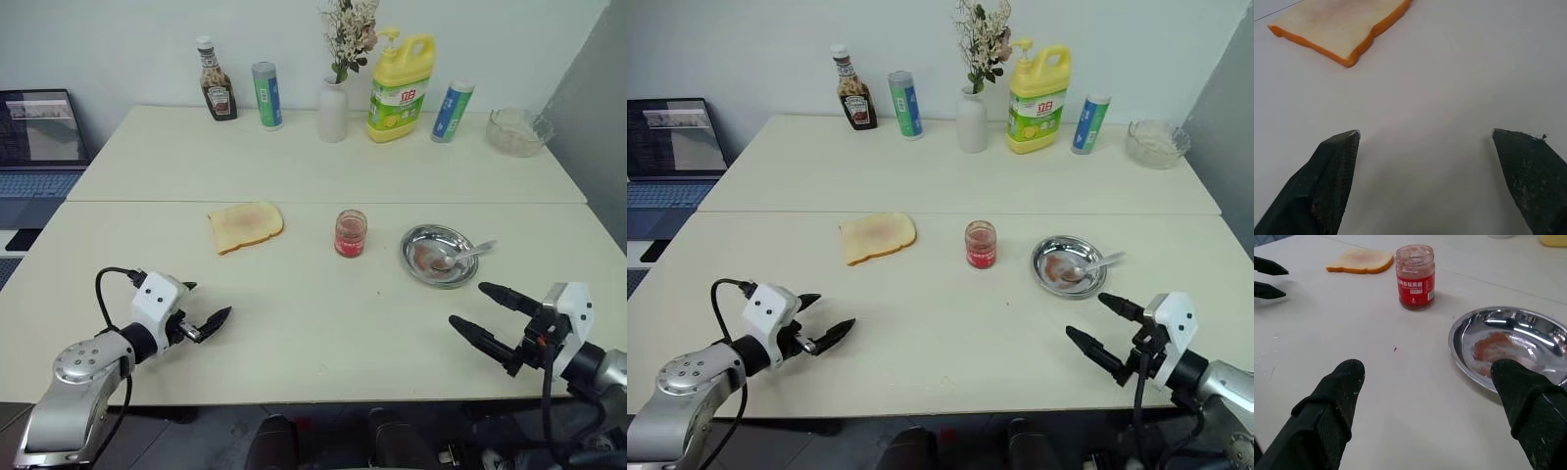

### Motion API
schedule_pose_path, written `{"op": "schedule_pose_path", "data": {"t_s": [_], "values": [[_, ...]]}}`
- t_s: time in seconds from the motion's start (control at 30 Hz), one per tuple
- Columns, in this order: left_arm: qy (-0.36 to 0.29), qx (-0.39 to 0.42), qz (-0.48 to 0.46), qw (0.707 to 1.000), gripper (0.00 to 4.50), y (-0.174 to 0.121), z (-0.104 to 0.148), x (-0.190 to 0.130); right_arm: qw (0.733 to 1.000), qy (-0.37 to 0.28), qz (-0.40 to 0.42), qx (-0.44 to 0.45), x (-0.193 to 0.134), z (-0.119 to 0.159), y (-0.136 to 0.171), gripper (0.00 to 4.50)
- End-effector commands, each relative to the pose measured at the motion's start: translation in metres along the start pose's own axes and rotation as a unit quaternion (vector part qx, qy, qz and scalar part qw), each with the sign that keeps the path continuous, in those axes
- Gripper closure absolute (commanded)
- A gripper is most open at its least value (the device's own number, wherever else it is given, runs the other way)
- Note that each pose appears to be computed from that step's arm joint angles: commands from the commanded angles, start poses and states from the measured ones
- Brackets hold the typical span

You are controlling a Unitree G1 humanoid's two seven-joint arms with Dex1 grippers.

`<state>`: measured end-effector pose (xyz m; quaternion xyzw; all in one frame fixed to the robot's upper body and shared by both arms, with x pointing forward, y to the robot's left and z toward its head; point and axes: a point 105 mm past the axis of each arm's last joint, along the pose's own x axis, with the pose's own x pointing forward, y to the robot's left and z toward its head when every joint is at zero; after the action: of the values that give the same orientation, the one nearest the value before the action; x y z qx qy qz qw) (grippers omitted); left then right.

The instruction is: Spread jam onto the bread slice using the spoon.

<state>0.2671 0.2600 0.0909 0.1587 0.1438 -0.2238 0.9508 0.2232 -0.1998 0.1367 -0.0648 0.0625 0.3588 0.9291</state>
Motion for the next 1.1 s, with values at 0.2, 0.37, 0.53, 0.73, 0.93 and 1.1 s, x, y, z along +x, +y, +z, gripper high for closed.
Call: {"op": "schedule_pose_path", "data": {"t_s": [0.2,0.37,0.53,0.73,0.93,1.1], "values": [[-0.022,-0.011,0.030,0.999,0.00,0.007,0.010,-0.011,1.000,-0.014,0.008,-0.015,0.011,0.008,-0.004,0.03],[-0.024,-0.015,0.057,0.998,0.00,0.013,0.009,-0.011,1.000,-0.015,0.014,-0.016,0.013,0.008,-0.004,0.03],[-0.069,-0.018,0.047,0.996,0.00,0.010,0.021,-0.008,1.000,-0.016,0.023,-0.014,0.016,0.003,-0.004,0.03],[-0.077,-0.030,0.032,0.996,0.00,0.008,0.019,-0.013,1.000,-0.026,0.009,-0.009,0.017,0.003,-0.012,0.03],[-0.080,-0.015,0.076,0.994,0.00,0.026,0.021,-0.014,1.000,-0.023,0.016,-0.010,0.019,-0.002,-0.010,0.03],[-0.080,-0.015,0.121,0.989,0.00,0.038,0.019,-0.016,0.999,-0.020,0.027,-0.014,0.020,-0.002,-0.008,0.03]]}}
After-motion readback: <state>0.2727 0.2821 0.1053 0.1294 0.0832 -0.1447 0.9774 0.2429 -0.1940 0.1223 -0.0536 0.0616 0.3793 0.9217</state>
